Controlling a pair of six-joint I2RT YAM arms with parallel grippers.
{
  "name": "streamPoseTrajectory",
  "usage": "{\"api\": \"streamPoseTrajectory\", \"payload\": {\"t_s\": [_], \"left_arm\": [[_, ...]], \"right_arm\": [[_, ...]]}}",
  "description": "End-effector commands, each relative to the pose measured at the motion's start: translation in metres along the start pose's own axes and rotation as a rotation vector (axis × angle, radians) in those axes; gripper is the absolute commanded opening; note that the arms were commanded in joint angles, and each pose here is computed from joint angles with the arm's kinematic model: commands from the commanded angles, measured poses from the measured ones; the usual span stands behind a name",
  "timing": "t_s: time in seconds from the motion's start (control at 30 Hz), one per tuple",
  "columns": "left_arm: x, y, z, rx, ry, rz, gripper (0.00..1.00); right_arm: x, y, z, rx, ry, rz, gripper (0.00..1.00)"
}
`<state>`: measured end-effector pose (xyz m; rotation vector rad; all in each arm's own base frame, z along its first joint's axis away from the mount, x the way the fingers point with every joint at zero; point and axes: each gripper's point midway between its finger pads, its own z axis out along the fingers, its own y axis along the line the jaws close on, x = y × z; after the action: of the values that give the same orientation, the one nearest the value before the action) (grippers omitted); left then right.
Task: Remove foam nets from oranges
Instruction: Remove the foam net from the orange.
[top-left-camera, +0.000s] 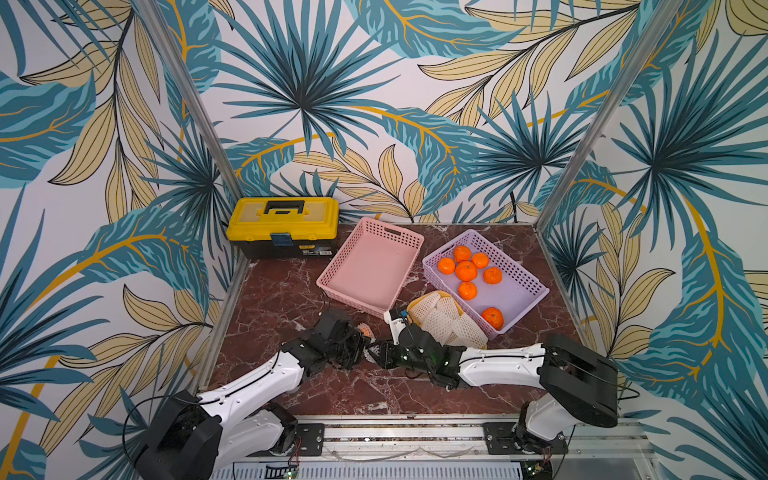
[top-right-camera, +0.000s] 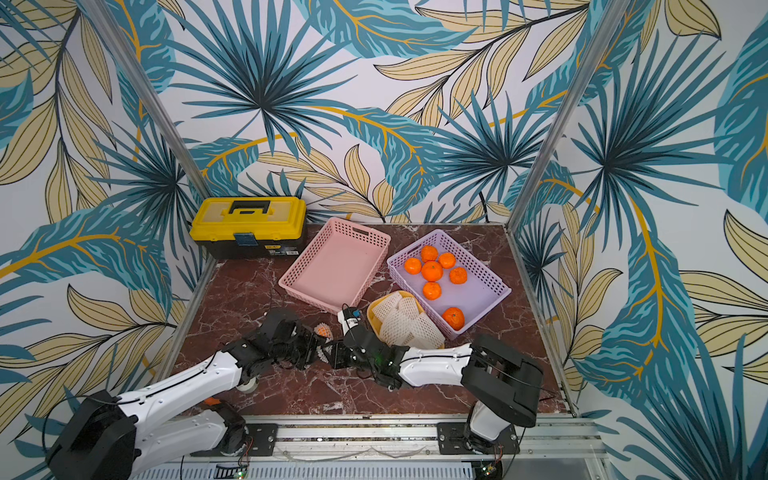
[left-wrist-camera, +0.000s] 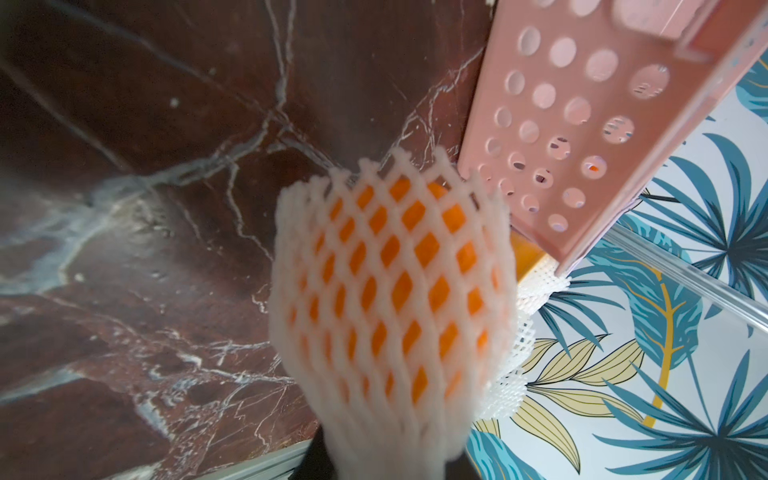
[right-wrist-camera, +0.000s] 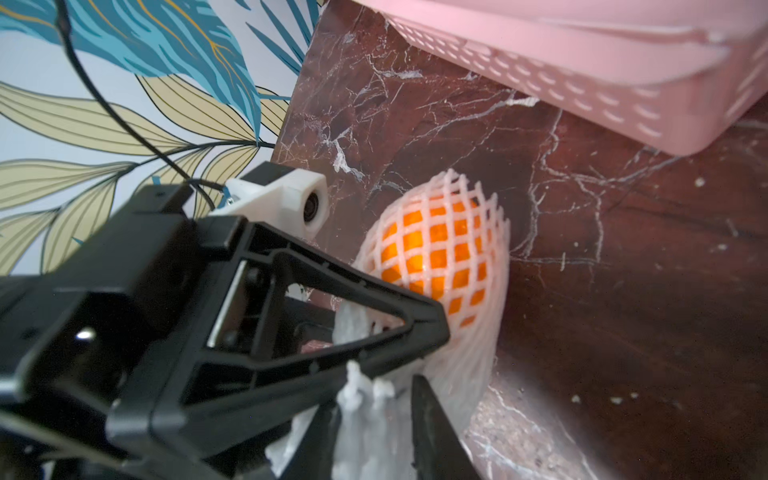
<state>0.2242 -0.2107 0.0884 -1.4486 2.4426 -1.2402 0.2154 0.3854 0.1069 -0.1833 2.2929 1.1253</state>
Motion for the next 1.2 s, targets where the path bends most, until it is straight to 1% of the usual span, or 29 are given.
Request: {"api": "streamPoseTrajectory", "payload": {"t_s": [0.0, 0.07, 0.2, 0.3, 0.43, 0.5, 0.57, 0.63, 0.73, 0.87, 1.0, 1.1, 1.17], "left_arm": [[-0.001, -0.002, -0.004, 0.023, -0.015, 0.004, 0.24], [-0.001, -0.004, -0.005, 0.029, -0.016, 0.005, 0.23], [-0.001, -0.006, -0.006, 0.035, -0.016, 0.007, 0.21], [0.000, -0.006, -0.006, 0.035, -0.013, 0.004, 0.18], [0.001, -0.007, -0.007, 0.035, -0.005, 0.003, 0.09], [0.003, -0.008, -0.007, 0.036, 0.003, 0.005, 0.08], [0.005, -0.009, -0.007, 0.038, 0.009, 0.008, 0.08], [0.006, -0.010, -0.008, 0.039, 0.015, 0.011, 0.08], [0.008, -0.011, -0.008, 0.038, 0.026, 0.014, 0.08], [0.011, -0.011, -0.008, 0.038, 0.036, 0.019, 0.08], [0.015, -0.013, -0.007, 0.034, 0.057, 0.034, 0.08], [0.017, -0.012, -0.007, 0.029, 0.064, 0.035, 0.09], [0.017, -0.011, -0.007, 0.027, 0.067, 0.037, 0.09]], "right_arm": [[0.000, 0.002, -0.013, -0.010, -0.011, -0.023, 0.42], [0.000, -0.003, -0.019, -0.001, -0.022, -0.028, 0.49], [-0.002, -0.005, -0.031, -0.018, -0.059, -0.053, 0.59], [-0.001, -0.006, -0.035, -0.027, -0.068, -0.105, 0.69], [0.000, 0.000, -0.037, -0.081, -0.094, -0.144, 0.81], [-0.001, 0.002, -0.034, -0.087, -0.095, -0.158, 0.86], [-0.001, 0.002, -0.027, -0.067, -0.084, -0.177, 0.88], [-0.004, 0.000, -0.023, -0.045, -0.104, -0.186, 0.89], [-0.013, -0.001, -0.019, -0.028, -0.150, -0.198, 0.89], [-0.012, 0.003, -0.010, -0.029, -0.134, -0.213, 0.83], [-0.013, -0.002, -0.005, -0.014, -0.144, -0.193, 0.71], [-0.015, 0.000, -0.004, -0.022, -0.157, -0.186, 0.59], [-0.015, 0.002, -0.003, -0.028, -0.156, -0.188, 0.53]]}}
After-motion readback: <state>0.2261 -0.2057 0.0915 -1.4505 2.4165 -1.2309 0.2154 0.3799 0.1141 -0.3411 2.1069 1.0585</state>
